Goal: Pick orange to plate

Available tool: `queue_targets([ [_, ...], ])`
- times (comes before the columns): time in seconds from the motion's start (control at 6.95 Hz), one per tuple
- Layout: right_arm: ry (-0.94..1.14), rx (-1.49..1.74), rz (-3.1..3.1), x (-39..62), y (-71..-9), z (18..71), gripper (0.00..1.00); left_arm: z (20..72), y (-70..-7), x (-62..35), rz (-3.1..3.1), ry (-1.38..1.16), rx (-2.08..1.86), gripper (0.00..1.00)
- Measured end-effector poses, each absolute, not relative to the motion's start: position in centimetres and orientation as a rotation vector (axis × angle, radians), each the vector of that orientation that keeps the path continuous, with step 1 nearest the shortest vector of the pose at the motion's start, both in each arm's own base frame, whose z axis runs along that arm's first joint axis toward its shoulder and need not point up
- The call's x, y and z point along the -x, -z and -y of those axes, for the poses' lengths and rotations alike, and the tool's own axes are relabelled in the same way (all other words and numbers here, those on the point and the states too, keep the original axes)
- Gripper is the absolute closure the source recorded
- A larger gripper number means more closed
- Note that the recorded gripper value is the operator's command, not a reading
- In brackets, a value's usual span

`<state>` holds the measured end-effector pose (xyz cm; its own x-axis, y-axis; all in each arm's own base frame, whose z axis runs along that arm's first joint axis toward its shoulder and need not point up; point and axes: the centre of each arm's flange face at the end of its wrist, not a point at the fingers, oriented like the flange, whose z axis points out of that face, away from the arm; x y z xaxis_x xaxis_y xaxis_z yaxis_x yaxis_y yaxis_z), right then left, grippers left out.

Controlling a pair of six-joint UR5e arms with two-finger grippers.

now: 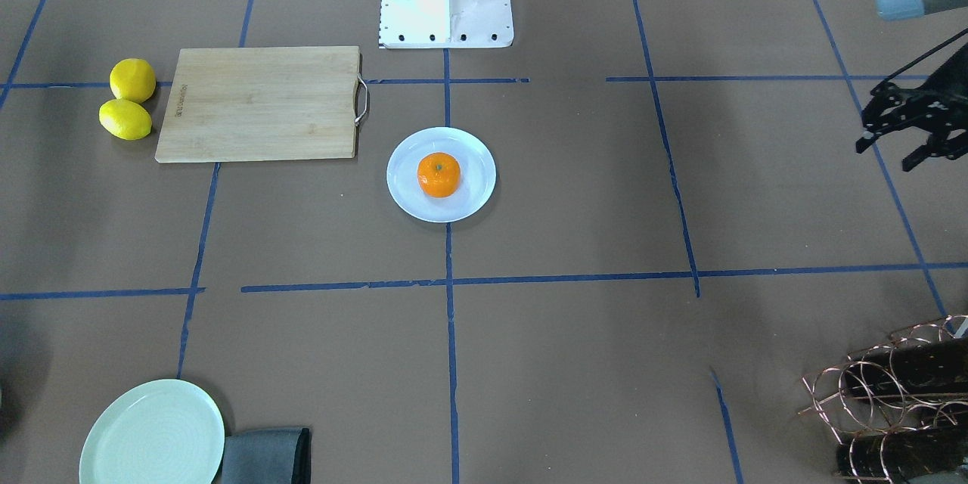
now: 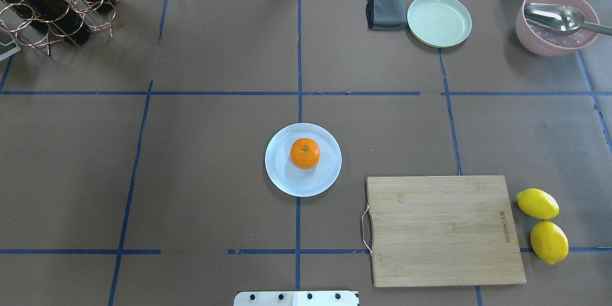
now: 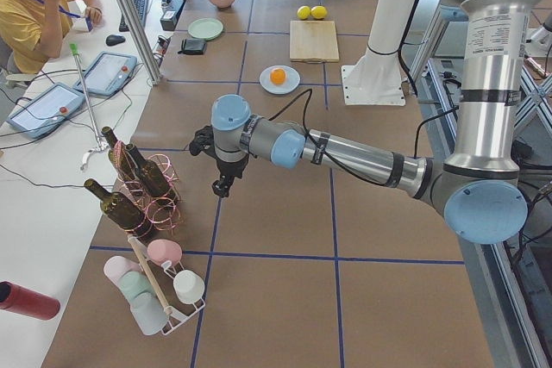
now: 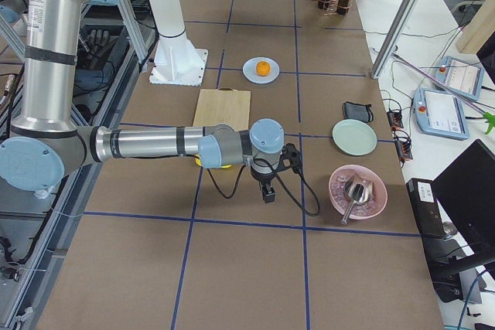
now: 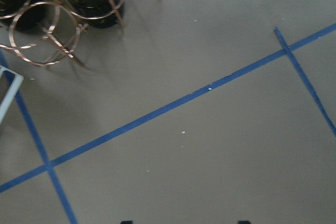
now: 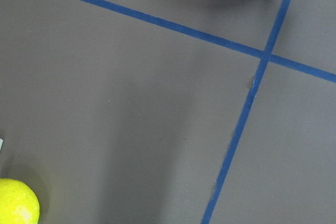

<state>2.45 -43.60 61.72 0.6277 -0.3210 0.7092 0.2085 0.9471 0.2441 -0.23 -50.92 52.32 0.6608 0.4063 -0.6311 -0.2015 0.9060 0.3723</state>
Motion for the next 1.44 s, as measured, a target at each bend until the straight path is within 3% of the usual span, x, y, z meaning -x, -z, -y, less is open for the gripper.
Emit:
queue_targets([
  [0.14, 0.310, -0.142, 0.837, -3.8, -61.3, 44.3, 0.00, 51.1, -52.5, 1.8, -0.800, -0.321, -0.225, 0.17],
  [0.29, 0.308, -0.141, 0.833, -4.6, -60.3, 45.0, 0.00, 50.9, -53.0, 2.1, -0.849, -0.290, -0.162, 0.00],
  [0.86, 0.297, -0.137, 0.825, -4.9, -59.3, 45.9, 0.00, 49.5, -56.1, 4.5, -0.882, -0.313, -0.135, 0.00],
  [1.44, 0.241, -0.095, 0.831, -3.7, -59.2, 45.9, 0.00, 49.6, -55.0, 5.0, -0.881, -0.256, -0.136, 0.00],
])
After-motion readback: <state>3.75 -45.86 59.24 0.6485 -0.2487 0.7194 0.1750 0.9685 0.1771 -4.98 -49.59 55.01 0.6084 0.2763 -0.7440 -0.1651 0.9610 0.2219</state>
